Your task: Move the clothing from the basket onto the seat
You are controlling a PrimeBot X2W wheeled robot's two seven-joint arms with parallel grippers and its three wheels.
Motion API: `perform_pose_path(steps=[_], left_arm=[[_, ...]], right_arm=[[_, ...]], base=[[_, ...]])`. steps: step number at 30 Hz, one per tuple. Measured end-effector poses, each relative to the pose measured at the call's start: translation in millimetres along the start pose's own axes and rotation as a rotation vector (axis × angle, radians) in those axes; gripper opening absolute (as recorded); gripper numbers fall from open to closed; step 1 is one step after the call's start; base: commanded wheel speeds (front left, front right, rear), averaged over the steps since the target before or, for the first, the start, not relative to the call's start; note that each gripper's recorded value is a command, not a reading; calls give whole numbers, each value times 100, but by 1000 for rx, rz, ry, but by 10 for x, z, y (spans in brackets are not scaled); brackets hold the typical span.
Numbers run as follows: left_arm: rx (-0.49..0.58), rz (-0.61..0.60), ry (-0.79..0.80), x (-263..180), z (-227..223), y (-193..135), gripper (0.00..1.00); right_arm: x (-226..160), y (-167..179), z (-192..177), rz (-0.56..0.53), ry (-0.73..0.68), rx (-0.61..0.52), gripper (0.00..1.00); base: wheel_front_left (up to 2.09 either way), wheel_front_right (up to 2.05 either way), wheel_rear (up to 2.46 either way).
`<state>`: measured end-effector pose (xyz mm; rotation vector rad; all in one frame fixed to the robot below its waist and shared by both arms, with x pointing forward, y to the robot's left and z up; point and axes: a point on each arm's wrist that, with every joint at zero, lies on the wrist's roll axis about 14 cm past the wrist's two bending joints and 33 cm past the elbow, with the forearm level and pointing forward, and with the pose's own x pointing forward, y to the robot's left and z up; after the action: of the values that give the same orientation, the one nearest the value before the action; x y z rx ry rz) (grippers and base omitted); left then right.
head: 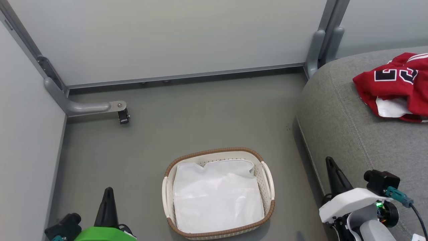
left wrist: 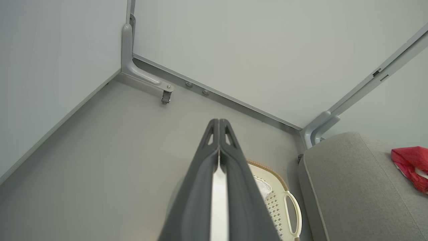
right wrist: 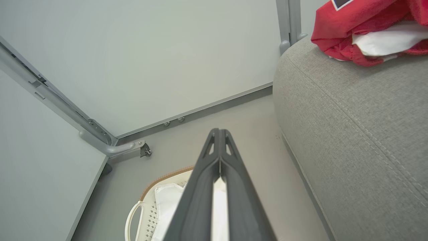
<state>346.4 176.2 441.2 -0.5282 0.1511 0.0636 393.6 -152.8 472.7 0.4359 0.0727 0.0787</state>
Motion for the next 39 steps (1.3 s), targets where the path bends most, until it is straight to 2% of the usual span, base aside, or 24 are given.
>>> perform_pose_path(steps=[21, 39], left_arm=[[-296, 20, -6, 103, 137, 33, 0], [-497, 7, -14, 170, 248, 16, 0]], right_arm=[[-11, -136, 102, -61, -14, 317, 0], [-24, -196, 181, -77, -31, 540, 0]], base=[[0, 0, 0], [0, 0, 0]])
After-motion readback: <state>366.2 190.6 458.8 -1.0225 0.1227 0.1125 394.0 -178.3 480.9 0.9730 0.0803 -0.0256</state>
